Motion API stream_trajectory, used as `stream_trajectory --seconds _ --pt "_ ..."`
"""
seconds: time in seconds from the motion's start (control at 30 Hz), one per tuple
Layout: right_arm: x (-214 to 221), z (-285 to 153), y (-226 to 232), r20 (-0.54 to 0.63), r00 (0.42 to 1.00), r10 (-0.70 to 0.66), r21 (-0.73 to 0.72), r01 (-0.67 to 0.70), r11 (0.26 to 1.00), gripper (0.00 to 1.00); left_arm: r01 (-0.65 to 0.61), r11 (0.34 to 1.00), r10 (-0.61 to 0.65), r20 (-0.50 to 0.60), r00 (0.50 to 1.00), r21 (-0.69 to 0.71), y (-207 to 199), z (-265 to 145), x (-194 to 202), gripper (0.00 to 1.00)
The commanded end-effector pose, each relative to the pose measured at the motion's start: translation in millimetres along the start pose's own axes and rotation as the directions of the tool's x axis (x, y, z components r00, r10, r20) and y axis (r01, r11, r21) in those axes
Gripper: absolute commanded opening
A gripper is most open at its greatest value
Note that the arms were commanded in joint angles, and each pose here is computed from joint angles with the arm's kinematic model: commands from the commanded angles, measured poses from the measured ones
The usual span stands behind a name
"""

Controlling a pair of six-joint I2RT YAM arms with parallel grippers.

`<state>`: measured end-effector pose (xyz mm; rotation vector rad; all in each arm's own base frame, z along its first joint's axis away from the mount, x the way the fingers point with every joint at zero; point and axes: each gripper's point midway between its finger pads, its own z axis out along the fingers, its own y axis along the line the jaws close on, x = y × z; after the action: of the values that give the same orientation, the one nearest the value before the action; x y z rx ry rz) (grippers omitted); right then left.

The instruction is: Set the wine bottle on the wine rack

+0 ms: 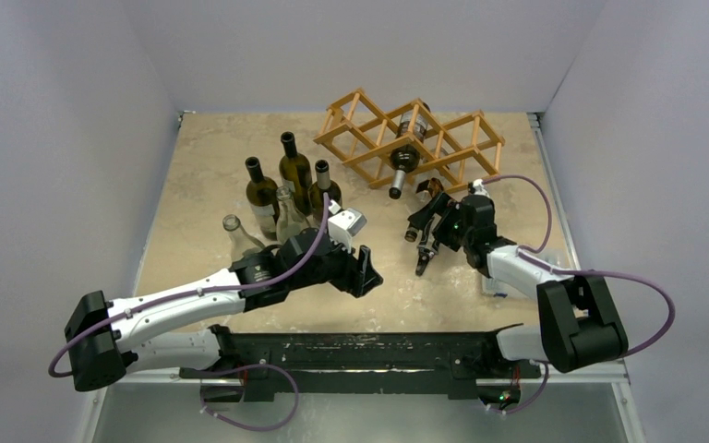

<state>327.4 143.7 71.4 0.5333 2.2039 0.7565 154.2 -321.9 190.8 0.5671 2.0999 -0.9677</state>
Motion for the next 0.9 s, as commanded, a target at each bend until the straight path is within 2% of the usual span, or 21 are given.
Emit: stream_trajectory --seconds 0.0,0.27,0.47,0.67,0.8,0.87 --pt "1 -5 24 -0.009 0.999 0.038 -0.110 -0.038 0.993 0.98 -0.037 0.998 0.032 0.077 0.997 0.057 -19 -21 -28 0.66" --pt "-1 8 31 0.010 0.999 0.035 -0.178 -0.033 0.983 0.74 -0.049 0.997 0.042 0.104 0.994 0.064 -21 -34 -35 0.66" --pt "-6 17 29 0.062 0.997 0.036 -0.177 -0.024 0.984 0.62 -0.043 0.997 0.037 0.102 0.994 0.060 -19 -35 -32 0.66" --pt "-11 17 19 0.114 0.993 0.013 -0.148 0.004 0.989 0.33 -0.044 0.997 0.038 0.105 0.994 0.058 -18 -36 -32 0.66" --pt "-12 18 20 0.133 0.991 -0.013 -0.164 0.035 0.986 0.17 -0.045 0.997 0.039 0.106 0.994 0.056 -18 -36 -32 0.66" --pt "-12 18 24 0.134 0.991 -0.009 -0.191 0.035 0.981 0.13 -0.046 0.997 0.040 0.103 0.994 0.055 -18 -35 -32 0.66"
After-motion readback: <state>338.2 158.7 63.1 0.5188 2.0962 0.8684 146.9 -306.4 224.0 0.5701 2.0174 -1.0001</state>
